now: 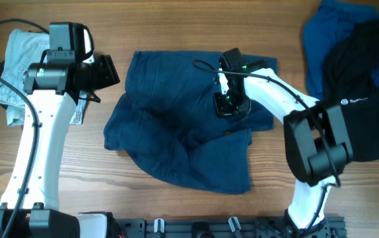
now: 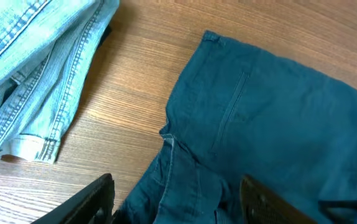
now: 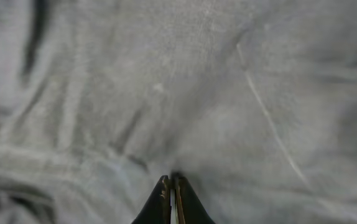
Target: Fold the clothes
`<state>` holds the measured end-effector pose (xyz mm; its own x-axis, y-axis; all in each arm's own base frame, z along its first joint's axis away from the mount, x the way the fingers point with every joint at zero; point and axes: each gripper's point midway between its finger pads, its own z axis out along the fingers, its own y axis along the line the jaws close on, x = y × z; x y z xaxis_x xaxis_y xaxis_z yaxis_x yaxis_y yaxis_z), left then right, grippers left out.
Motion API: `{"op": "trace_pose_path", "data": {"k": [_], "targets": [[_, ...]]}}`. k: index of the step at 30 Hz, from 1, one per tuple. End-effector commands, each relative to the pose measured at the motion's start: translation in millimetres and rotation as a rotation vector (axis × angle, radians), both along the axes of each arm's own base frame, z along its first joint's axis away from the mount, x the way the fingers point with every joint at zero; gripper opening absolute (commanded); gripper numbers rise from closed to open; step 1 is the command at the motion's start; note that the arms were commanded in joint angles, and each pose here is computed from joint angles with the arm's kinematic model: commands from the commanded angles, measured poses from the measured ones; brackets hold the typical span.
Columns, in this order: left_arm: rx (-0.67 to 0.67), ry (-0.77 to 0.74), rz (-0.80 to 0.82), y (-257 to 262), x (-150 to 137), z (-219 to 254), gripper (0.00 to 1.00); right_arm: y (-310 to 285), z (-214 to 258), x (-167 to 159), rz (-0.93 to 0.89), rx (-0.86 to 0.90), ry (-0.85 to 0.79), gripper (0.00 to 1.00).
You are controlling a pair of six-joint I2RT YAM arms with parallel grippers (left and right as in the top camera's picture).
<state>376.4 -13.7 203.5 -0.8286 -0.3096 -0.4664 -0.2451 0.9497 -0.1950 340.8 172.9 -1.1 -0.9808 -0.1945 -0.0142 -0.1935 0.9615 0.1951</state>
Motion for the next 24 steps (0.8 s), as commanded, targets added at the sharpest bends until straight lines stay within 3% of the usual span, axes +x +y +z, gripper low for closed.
{"op": "trace_pose_path", "data": {"k": [1, 8, 16, 20, 24], "targets": [[0.024, -0.023, -0.010, 4, 1, 7, 0.64, 2, -18, 3, 0.003, 0.007, 0.016, 0.04], [0.024, -0.015, -0.010, 4, 1, 5, 0.66, -10, -48, 63, -0.073, -0.106, -0.213, 0.05], [0.024, -0.010, -0.010, 4, 2, 2, 0.69, -4, -131, 131, -0.119, -0.082, -0.473, 0.04], [0.012, 0.012, -0.018, 1, 3, -5, 0.70, -8, -97, 193, -0.129, -0.050, -0.731, 0.09], [-0.023, 0.027, -0.054, -12, 3, -10, 0.70, -17, -34, 246, -0.127, -0.049, -0.738, 0.10]]}}
